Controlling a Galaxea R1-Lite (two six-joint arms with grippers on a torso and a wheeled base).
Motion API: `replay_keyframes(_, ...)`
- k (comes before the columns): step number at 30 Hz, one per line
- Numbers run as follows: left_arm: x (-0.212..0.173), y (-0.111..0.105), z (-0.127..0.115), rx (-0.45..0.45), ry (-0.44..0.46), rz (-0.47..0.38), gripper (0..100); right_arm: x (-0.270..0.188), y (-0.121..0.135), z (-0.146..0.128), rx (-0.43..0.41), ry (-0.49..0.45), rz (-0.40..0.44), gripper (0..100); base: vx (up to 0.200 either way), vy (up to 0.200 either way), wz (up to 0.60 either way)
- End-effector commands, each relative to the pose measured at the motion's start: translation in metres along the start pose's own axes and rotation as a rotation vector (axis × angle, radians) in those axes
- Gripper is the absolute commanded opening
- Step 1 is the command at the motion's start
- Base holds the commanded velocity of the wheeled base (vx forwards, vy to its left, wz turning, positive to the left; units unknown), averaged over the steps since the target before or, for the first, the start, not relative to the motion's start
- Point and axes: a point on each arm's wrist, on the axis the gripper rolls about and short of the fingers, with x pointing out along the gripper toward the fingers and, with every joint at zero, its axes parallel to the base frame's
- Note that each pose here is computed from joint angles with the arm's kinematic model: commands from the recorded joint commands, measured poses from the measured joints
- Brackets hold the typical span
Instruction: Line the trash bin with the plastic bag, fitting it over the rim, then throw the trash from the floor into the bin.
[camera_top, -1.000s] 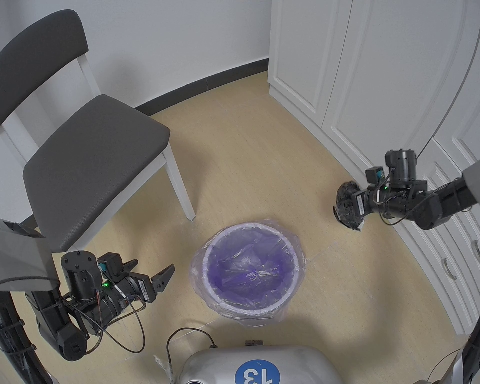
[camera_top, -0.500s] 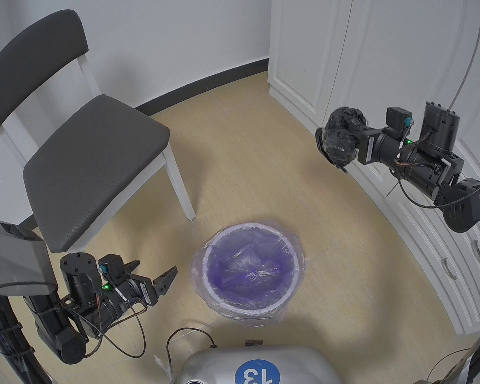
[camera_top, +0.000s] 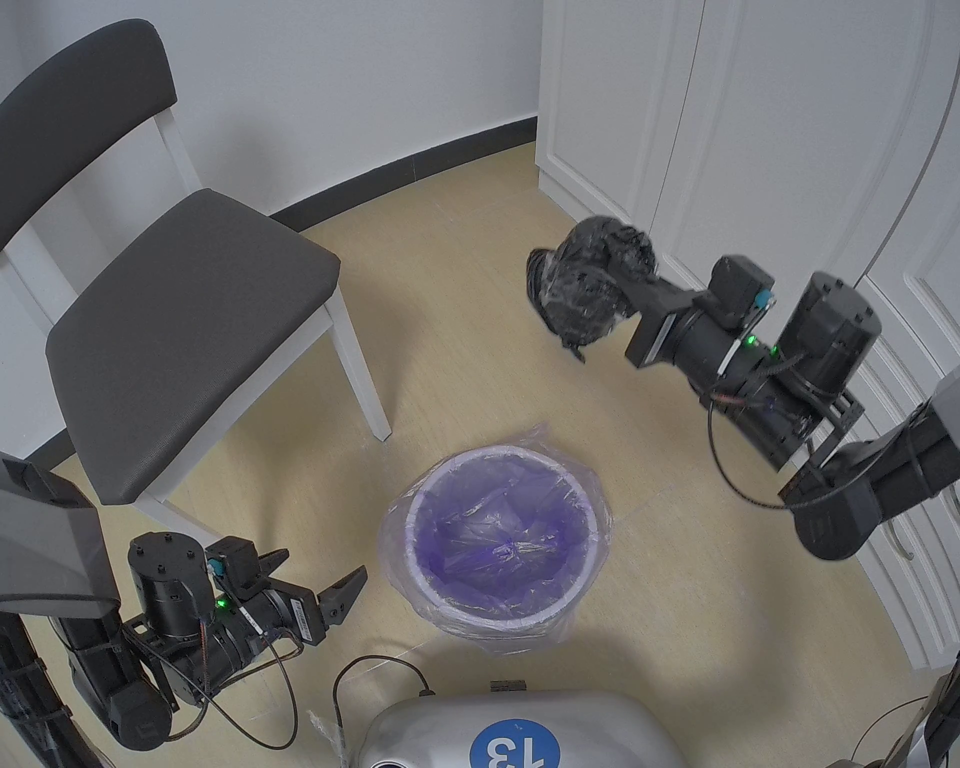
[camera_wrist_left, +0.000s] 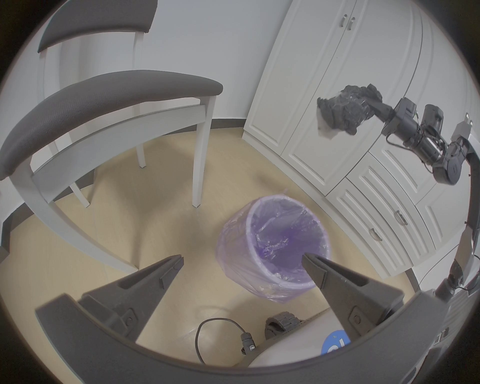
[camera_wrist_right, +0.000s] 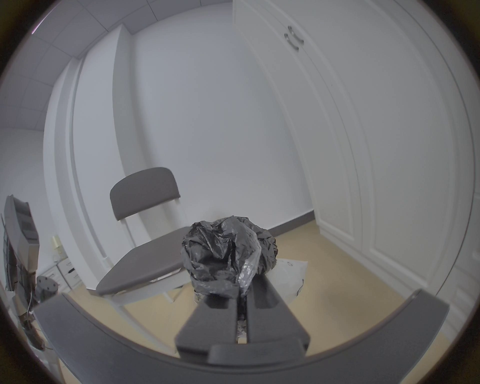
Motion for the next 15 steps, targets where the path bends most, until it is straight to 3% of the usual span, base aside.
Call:
replay_keyframes(1, -0.003, -0.002, 0.002, 0.001, -0.021, -0.008, 100, -0.011, 0.004, -0.034, 0.036, 0.100, 0.014, 0, 0.000, 0.000, 0.00)
replay_keyframes(8, -0.012, 0.001, -0.003, -0.048, 0.005, 0.025, 100, -0.019, 0.012, -0.049, 0.060, 0.246, 0.101, 0, 0.000, 0.000, 0.00)
replay_keyframes(15, -0.011, -0.001, -0.006, -0.088, 0.018, 0.023, 100, -0.028, 0.027, -0.064, 0.127, 0.322, 0.158, 0, 0.000, 0.000, 0.00)
